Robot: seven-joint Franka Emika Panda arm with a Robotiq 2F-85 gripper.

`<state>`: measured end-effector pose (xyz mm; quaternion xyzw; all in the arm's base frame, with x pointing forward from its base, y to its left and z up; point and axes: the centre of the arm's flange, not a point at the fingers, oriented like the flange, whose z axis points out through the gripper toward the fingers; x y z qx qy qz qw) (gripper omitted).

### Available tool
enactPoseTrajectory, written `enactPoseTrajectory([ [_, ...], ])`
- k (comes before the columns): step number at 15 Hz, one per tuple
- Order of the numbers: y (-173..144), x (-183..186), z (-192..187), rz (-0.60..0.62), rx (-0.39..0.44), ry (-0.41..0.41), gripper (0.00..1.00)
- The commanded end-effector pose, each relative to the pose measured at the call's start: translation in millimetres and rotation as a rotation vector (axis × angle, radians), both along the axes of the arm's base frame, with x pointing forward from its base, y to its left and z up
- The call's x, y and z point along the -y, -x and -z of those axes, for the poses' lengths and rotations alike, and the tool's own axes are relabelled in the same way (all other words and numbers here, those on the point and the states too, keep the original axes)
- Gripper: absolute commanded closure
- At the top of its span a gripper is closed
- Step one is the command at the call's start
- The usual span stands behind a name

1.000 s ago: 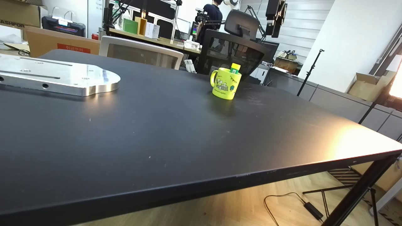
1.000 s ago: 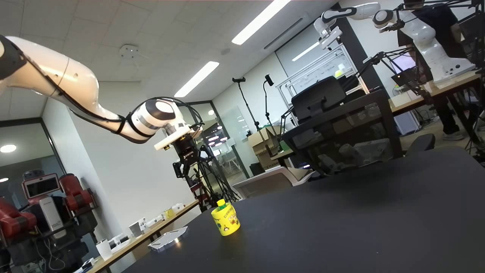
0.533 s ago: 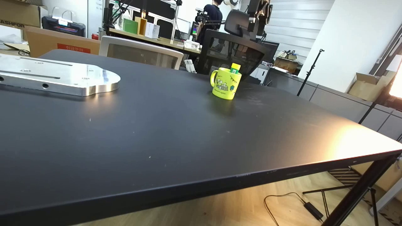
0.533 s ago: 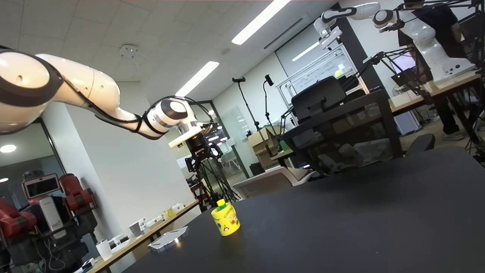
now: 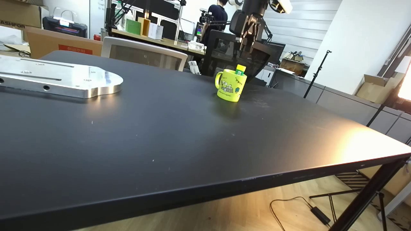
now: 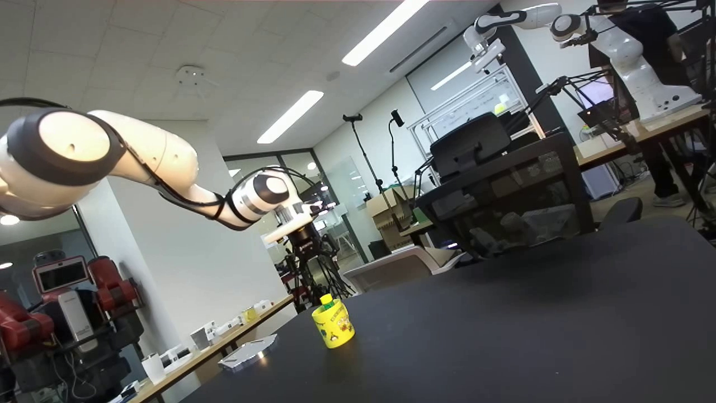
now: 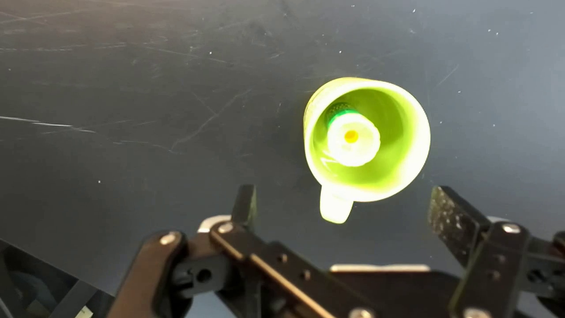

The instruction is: Remove the object from the cup and put it on the table

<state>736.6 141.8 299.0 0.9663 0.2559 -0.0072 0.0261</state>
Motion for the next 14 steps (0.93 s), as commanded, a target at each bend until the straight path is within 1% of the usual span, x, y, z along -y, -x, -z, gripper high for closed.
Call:
enactPoseTrajectory([
  [1, 2, 3, 21, 0.008, 0.035, -0.03, 0.0],
  [5, 4, 2, 39, 0.002, 0.046, -0.06, 0.0],
  [10, 12, 0, 49, 0.05, -0.006, -0.072, 0.0],
  [13, 14, 0, 55, 0.047, -0.02, -0.087, 0.0],
  [14, 15, 0, 57, 0.052, -0.015, -0.089, 0.25],
])
